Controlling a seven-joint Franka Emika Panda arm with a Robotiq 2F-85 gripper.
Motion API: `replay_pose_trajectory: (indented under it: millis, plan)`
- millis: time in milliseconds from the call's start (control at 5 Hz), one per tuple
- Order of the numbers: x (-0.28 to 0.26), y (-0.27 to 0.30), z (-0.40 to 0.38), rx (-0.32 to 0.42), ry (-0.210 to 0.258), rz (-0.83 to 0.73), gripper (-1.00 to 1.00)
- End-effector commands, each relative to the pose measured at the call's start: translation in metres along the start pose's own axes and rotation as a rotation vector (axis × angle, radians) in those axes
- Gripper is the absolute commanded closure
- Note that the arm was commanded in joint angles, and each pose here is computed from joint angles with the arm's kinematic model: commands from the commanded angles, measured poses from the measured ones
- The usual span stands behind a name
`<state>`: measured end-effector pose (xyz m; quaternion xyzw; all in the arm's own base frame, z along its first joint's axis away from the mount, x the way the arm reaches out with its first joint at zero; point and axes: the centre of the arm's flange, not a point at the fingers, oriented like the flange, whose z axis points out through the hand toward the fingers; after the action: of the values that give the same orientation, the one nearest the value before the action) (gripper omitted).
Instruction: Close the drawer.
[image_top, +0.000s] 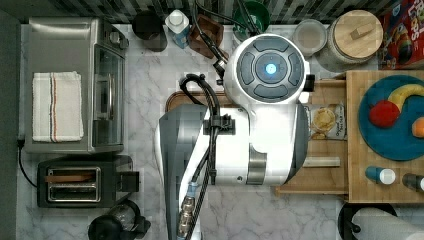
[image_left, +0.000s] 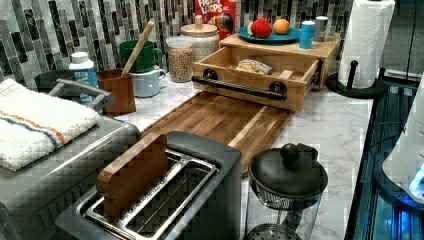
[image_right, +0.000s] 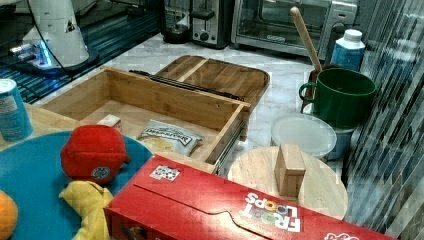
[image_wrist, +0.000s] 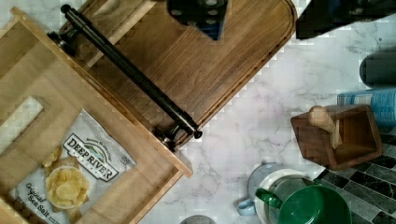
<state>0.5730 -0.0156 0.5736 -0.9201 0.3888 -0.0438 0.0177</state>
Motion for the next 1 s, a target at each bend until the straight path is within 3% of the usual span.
replay_pose_trajectory:
  millis: [200,400,600,800,1000]
  plan:
    - [0.0,0.0,0.0,0.0,0.0,-0.001,-1.0]
    - [0.0,0.0,0.0,0.0,0.0,-0.001,-1.0]
    - [-0.003,0.006,0.01,0.021,0.033,-0.051,-1.0]
    - [-0.013,-0.002,0.02,0.017,0.0,-0.122,-1.0]
    - [-0.037,-0.014,0.033,0.0,0.033,-0.245,-1.0]
